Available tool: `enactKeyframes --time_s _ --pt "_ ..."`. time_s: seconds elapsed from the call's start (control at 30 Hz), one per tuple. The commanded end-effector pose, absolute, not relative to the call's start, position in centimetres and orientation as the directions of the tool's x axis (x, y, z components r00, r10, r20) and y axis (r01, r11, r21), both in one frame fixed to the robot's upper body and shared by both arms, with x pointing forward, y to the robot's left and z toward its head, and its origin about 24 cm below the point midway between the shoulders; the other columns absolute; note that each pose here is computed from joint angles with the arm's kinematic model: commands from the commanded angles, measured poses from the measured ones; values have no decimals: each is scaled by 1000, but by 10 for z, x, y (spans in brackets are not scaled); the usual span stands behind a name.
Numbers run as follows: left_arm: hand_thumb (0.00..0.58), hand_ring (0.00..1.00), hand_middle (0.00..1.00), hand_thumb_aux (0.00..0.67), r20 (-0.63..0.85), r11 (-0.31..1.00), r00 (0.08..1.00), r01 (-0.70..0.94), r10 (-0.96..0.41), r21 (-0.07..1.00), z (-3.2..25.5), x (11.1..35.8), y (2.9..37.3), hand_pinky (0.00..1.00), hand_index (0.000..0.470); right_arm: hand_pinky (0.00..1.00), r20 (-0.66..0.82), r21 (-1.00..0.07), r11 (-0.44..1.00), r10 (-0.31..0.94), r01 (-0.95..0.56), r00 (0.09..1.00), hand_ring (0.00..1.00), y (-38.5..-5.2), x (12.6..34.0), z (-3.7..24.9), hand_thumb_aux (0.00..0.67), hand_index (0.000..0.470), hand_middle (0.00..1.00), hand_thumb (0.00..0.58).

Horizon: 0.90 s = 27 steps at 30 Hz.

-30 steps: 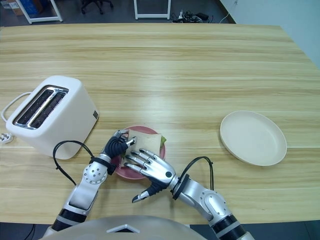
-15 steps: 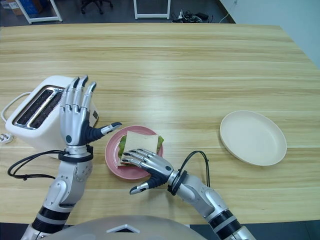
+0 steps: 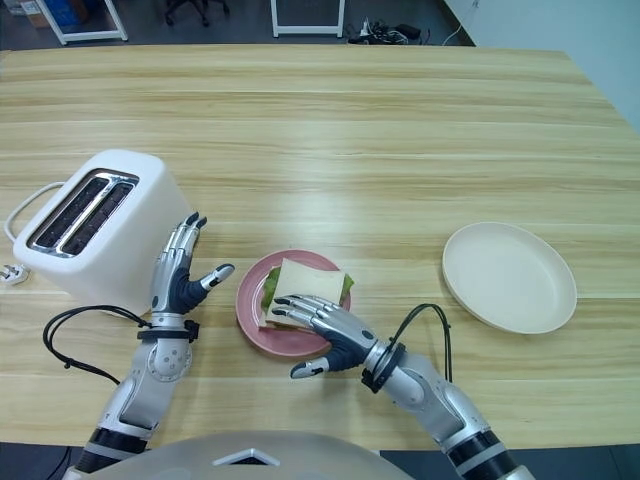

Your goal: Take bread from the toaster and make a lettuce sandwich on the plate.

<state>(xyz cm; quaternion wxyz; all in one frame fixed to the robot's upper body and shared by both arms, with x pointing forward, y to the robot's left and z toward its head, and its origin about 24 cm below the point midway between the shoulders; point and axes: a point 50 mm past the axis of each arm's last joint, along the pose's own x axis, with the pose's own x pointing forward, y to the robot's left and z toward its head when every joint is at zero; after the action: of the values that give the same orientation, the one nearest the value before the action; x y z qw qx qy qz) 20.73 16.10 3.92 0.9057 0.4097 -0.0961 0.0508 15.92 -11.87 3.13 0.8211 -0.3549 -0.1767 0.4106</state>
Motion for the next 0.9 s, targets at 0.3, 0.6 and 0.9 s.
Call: enactKeyframes --time_s 0.3,0.6,0.9 --pt "580 1000 1000 670 144 876 985 11 -91 482 60 192 181 1000 470 0 350 -519 752 620 -406 702 0 -164 166 114 0 0 0 0" --pt "580 1000 1000 670 -342 603 876 482 -340 635 78 142 223 1000 470 1000 -273 -668 437 609 -602 745 1000 -242 127 88 670 470 1000 580" --pt "580 1000 1000 670 -568 448 685 729 -456 518 16 134 182 1000 470 1000 -444 -541 262 719 -799 535 1000 -185 116 30 670 470 1000 580"
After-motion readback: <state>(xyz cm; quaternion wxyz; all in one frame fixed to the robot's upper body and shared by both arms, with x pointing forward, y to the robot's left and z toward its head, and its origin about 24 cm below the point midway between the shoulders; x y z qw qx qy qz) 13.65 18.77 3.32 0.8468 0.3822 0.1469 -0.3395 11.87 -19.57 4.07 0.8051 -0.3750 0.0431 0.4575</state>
